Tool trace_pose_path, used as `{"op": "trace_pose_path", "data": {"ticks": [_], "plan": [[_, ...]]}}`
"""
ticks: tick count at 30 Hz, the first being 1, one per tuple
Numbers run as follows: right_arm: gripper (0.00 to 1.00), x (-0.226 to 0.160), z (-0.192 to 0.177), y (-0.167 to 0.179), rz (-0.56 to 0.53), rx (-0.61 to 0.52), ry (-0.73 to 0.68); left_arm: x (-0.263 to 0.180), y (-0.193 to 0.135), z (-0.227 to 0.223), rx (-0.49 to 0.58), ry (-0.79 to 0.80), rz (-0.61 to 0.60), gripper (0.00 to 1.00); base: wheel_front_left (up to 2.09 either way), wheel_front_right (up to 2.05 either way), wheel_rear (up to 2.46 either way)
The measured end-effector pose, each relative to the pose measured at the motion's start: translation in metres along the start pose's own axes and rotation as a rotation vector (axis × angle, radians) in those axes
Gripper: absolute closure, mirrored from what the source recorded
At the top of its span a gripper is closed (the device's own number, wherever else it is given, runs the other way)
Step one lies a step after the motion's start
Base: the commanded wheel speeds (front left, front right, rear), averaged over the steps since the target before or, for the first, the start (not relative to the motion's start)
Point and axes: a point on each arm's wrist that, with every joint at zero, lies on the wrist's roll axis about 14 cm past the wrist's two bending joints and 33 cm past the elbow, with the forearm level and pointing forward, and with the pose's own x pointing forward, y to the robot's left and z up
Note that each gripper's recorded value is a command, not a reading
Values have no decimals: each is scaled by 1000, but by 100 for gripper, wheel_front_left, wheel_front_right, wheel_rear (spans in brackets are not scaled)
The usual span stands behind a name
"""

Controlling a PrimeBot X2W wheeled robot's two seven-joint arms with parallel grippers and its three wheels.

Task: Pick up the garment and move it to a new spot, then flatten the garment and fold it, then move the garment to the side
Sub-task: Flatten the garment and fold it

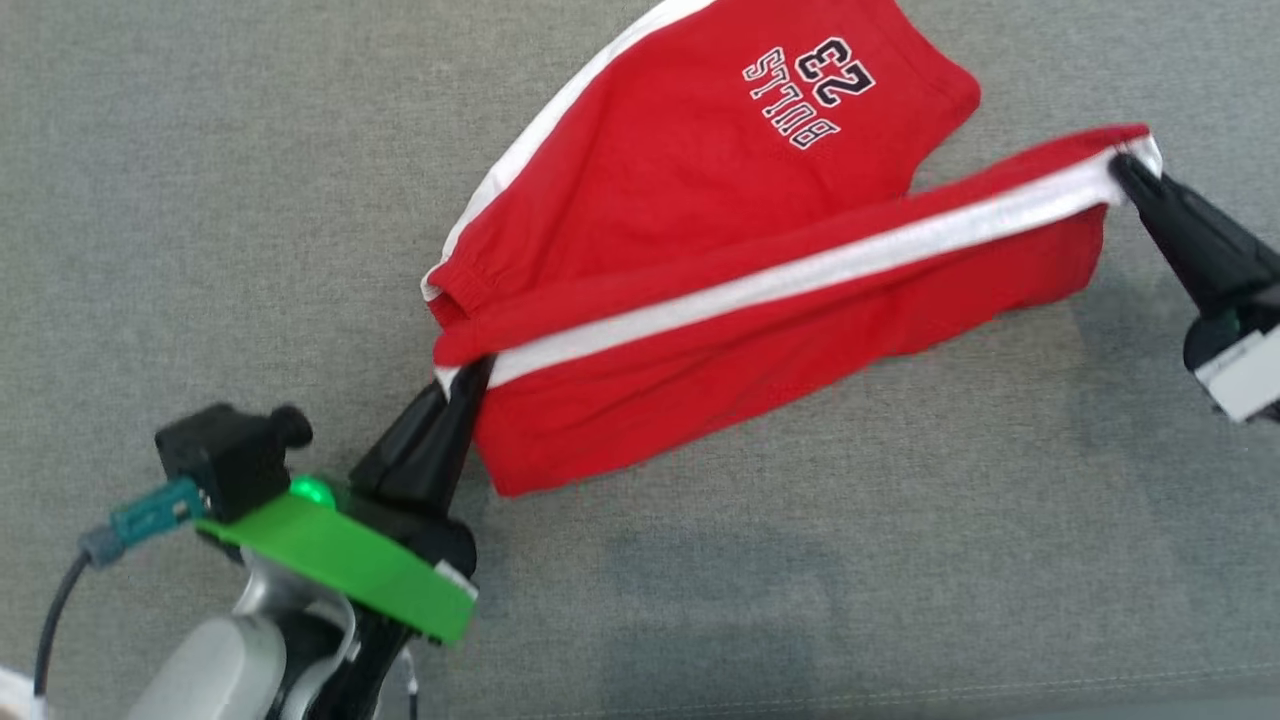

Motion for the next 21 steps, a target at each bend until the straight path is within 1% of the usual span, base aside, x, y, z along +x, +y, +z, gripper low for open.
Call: {"op": "trace_pose_path", "data": {"ticks": [3, 4, 7, 8, 9, 13, 14, 18, 21], "plan": [[100, 43, 4, 4, 39, -6, 30, 23, -3, 20, -30, -13, -13, 100, 0, 0, 0], [100, 57, 4, 5, 47, -6, 44, 29, 0, 27, -21, -19, -5, 100, 0, 0, 0], [100, 99, 5, 10, 68, -1, 55, 46, 17, 46, 66, -33, 45, 100, 0, 0, 0], [100, 121, 0, 13, 71, -9, 75, 54, 27, 49, 53, -33, 83, 100, 0, 0, 0], [100, 130, -2, 15, 75, -9, 87, 57, 31, 47, 45, -21, 102, 100, 0, 0, 0], [100, 160, -16, 23, 82, -21, 143, 62, 53, 38, 1, 25, 185, 100, 0, 0, 0], [100, 170, -18, 25, 77, -29, 154, 62, 61, 38, -16, 14, 217, 100, 0, 0, 0], [100, 185, -2, 28, 73, -36, 125, 62, 68, 48, -27, -27, 249, 100, 0, 0, 0], [100, 192, 6, 24, 55, -53, 123, 61, 71, 49, -33, -34, 263, 100, 0, 0, 0]]}}
